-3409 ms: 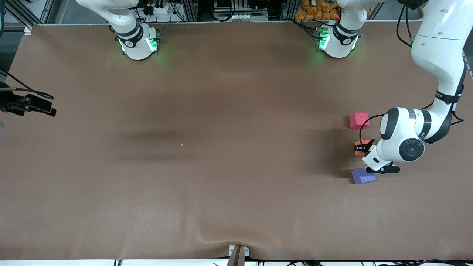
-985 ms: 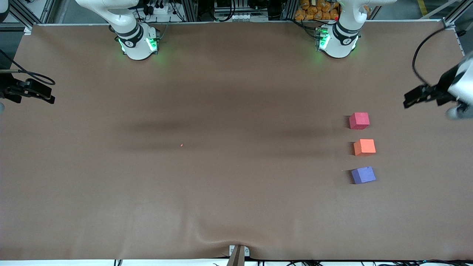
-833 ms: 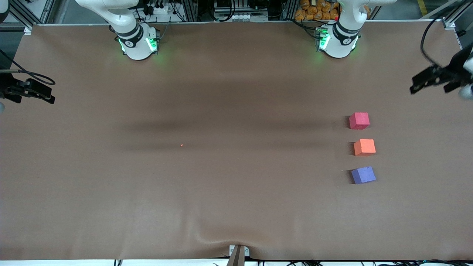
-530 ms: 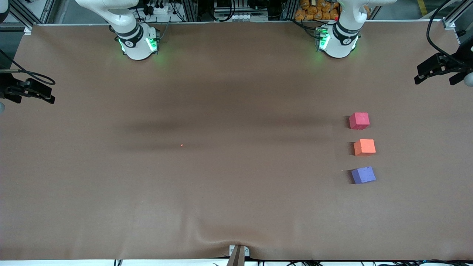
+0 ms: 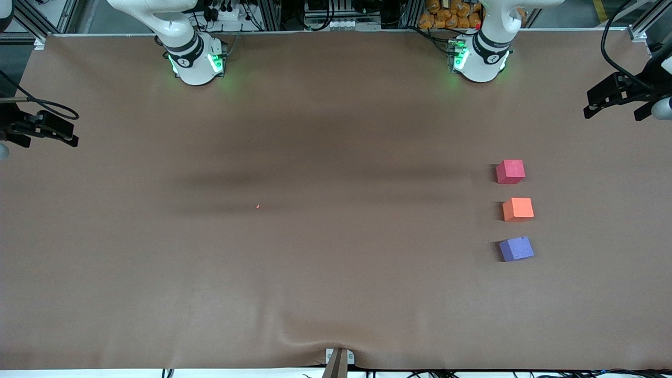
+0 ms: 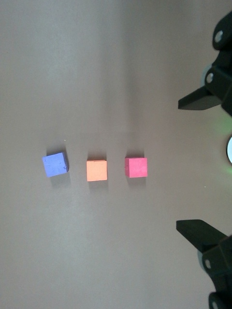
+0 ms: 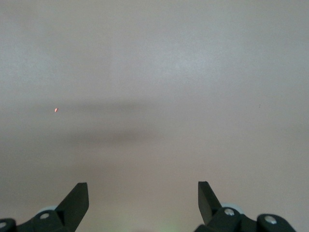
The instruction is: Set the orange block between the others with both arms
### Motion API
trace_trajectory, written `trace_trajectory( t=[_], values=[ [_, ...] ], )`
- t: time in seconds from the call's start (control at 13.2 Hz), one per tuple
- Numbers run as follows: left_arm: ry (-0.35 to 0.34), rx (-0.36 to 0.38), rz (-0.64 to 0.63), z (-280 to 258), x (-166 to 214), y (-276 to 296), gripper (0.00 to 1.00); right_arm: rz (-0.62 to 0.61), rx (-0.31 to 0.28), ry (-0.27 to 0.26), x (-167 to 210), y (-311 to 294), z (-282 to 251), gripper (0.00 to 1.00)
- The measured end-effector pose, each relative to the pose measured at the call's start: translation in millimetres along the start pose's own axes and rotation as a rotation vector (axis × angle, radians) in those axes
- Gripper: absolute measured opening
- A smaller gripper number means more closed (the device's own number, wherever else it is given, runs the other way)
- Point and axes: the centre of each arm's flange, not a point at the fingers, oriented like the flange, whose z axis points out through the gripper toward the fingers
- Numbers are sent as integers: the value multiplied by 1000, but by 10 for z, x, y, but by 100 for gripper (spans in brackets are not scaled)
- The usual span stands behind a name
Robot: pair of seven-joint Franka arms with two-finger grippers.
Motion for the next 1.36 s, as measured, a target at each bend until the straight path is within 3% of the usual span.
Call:
trace_trajectory(
  t=[1.36],
  values=[
    [4, 0, -2, -17, 6, -11, 100, -6, 11, -1, 1, -34, 2, 100]
  ],
)
